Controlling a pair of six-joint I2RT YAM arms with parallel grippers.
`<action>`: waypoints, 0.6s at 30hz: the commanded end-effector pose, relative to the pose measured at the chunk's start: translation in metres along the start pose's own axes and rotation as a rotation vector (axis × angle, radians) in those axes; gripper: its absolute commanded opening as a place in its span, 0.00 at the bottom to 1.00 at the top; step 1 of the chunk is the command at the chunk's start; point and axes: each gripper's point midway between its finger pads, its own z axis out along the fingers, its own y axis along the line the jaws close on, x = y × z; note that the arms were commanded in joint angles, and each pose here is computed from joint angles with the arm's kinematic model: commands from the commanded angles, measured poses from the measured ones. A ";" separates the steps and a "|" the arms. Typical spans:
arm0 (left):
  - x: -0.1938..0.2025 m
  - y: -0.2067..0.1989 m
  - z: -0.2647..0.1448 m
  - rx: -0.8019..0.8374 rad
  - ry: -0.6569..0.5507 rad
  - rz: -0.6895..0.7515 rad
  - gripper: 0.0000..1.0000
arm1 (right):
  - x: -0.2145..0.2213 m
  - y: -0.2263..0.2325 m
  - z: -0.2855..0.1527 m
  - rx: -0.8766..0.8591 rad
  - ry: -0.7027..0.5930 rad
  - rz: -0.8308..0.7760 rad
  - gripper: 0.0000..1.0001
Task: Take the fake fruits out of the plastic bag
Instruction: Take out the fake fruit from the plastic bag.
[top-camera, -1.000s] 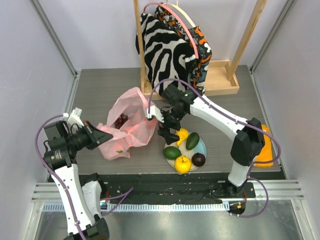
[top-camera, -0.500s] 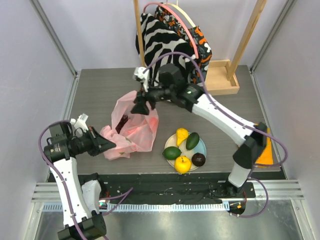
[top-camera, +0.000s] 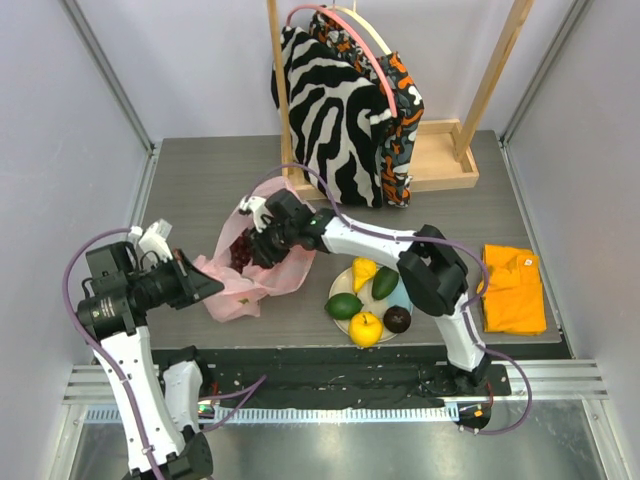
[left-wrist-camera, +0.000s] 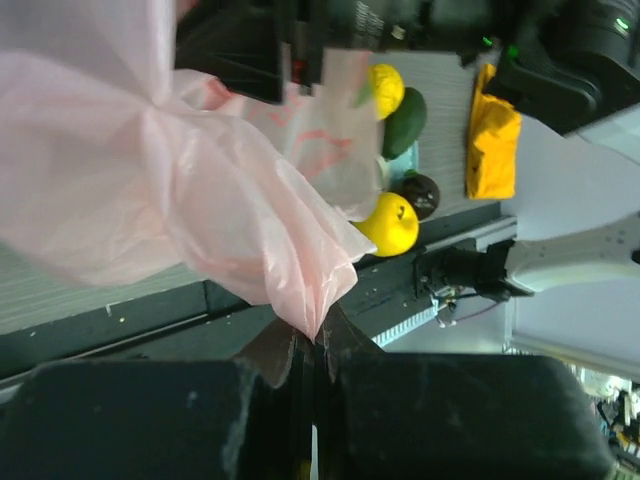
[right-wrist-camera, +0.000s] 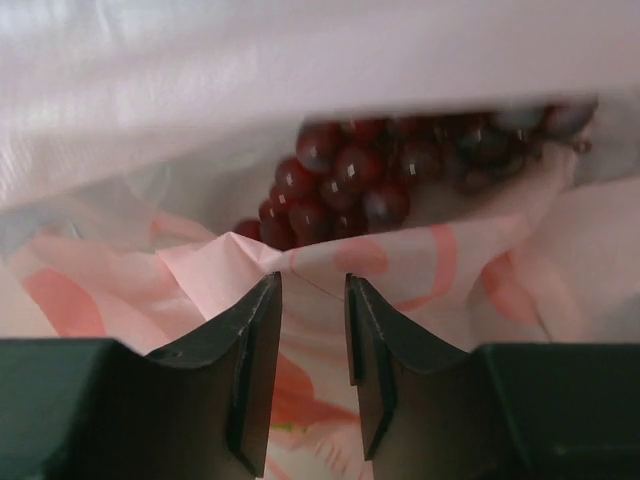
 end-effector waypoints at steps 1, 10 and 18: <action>0.045 0.024 -0.008 -0.190 0.140 -0.244 0.00 | -0.005 0.016 -0.041 0.084 -0.021 -0.079 0.41; 0.045 0.075 0.000 -0.400 0.158 -0.367 0.00 | -0.055 -0.003 -0.040 0.238 -0.190 -0.005 0.63; 0.048 0.067 0.004 -0.339 0.168 -0.367 0.00 | -0.062 -0.050 -0.014 0.439 -0.222 0.117 0.86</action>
